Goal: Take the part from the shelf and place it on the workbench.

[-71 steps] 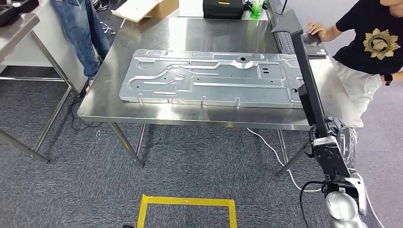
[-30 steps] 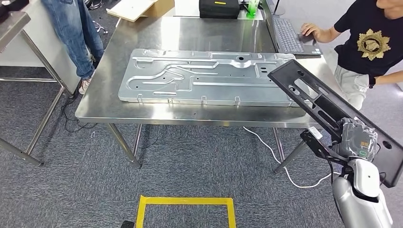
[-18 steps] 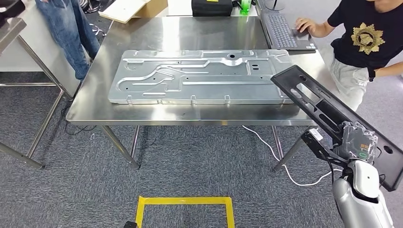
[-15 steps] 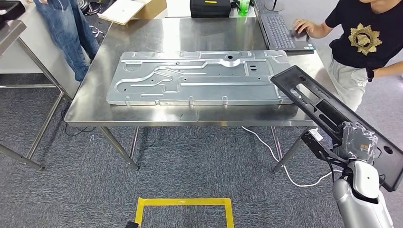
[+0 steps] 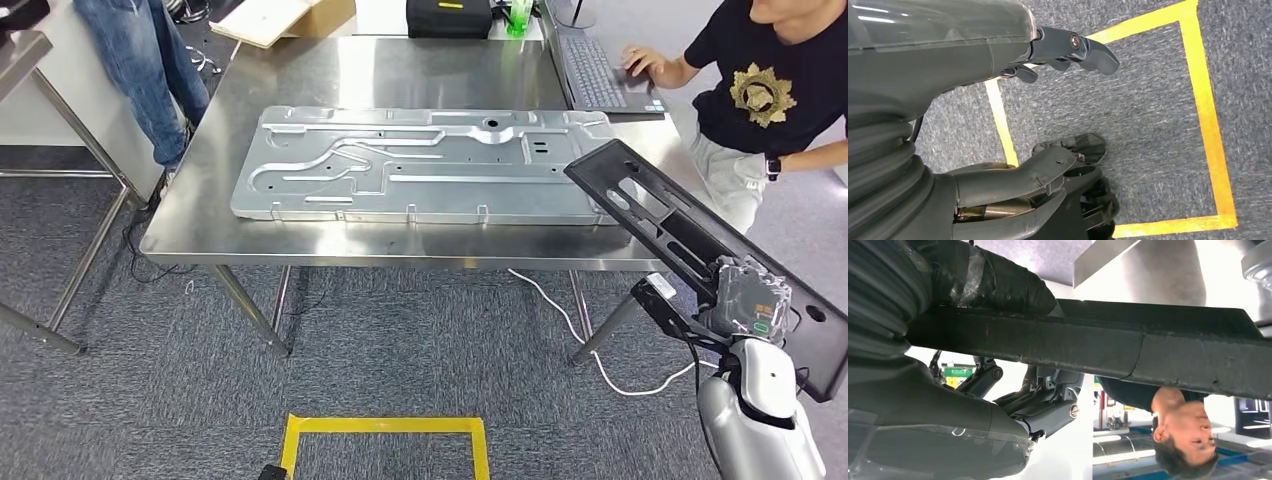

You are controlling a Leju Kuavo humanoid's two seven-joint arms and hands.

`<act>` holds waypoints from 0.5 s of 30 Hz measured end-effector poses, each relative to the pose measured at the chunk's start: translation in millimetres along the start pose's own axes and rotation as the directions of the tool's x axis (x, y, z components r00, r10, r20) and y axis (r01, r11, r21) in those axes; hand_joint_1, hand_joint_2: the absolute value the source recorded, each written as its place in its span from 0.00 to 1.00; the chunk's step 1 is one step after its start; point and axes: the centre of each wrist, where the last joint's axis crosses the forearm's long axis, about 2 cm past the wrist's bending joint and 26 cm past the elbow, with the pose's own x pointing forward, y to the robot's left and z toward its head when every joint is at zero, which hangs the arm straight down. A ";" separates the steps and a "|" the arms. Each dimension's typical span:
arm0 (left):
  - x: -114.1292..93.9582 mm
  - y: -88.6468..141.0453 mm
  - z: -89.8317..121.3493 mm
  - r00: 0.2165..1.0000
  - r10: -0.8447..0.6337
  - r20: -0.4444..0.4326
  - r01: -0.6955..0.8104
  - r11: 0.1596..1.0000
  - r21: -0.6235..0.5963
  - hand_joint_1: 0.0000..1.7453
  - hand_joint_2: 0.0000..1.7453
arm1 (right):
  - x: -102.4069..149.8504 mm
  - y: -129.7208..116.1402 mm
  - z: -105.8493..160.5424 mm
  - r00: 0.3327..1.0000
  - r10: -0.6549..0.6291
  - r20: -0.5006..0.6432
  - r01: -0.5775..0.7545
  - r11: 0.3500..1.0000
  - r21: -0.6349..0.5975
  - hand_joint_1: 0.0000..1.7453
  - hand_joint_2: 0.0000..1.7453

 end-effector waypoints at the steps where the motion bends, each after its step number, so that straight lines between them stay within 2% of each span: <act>1: -0.3 -0.1 0.2 1.000 0.000 -0.002 0.000 1.000 -0.001 0.00 1.00 | -0.5 0.6 1.0 1.000 0.001 0.000 -0.001 1.000 0.003 1.00 1.00; 15: -0.1 -0.5 0.1 1.000 -0.010 -0.008 0.010 1.000 -0.009 0.00 1.00 | 1.0 1.0 5.7 1.000 -0.009 0.006 0.009 1.000 0.016 1.00 1.00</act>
